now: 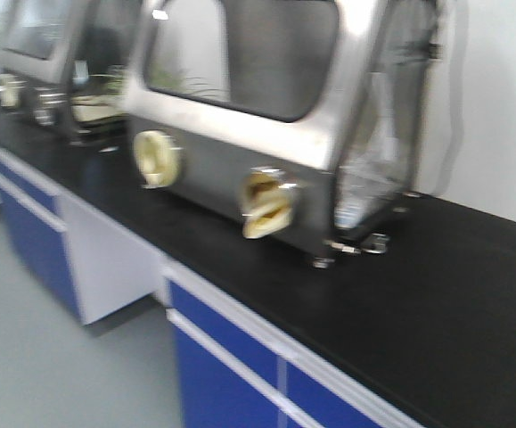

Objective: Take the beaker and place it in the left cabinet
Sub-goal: 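Hold the beaker in the right gripper while turning away from the bench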

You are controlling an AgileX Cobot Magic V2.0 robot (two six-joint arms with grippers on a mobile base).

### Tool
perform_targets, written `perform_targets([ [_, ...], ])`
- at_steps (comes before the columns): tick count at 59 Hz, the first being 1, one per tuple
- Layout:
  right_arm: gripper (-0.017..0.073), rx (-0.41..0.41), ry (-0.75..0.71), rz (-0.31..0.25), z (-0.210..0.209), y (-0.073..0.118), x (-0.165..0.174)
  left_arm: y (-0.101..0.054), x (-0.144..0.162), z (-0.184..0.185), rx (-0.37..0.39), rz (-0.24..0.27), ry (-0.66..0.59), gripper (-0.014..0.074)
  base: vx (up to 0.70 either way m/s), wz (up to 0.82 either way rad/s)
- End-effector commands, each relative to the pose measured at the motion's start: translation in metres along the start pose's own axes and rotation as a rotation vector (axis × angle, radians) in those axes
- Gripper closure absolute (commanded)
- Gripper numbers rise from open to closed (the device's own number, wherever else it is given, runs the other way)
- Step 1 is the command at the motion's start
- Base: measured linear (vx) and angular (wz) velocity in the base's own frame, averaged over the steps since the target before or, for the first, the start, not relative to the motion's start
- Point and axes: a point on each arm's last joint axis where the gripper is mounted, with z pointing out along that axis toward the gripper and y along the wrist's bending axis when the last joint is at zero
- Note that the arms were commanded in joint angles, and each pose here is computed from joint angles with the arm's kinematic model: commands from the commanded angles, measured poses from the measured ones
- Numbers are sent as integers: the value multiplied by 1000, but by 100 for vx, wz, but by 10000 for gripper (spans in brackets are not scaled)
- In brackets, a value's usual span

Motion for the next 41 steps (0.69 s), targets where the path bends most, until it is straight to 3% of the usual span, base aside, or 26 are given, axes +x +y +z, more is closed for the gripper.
perform_targets([
  [1,561,-24,-49,-7,-1,2,-12,-1,-13,-3,14,-5,-108,590,5,98],
  [16,561,-24,-49,-7,-1,2,-12,-1,-13,-3,14,-5,-108,590,14,91],
  [41,561,-23,-48,-9,-1,1,-12,-1,-13,-3,14,-5,-108,590,32,58],
])
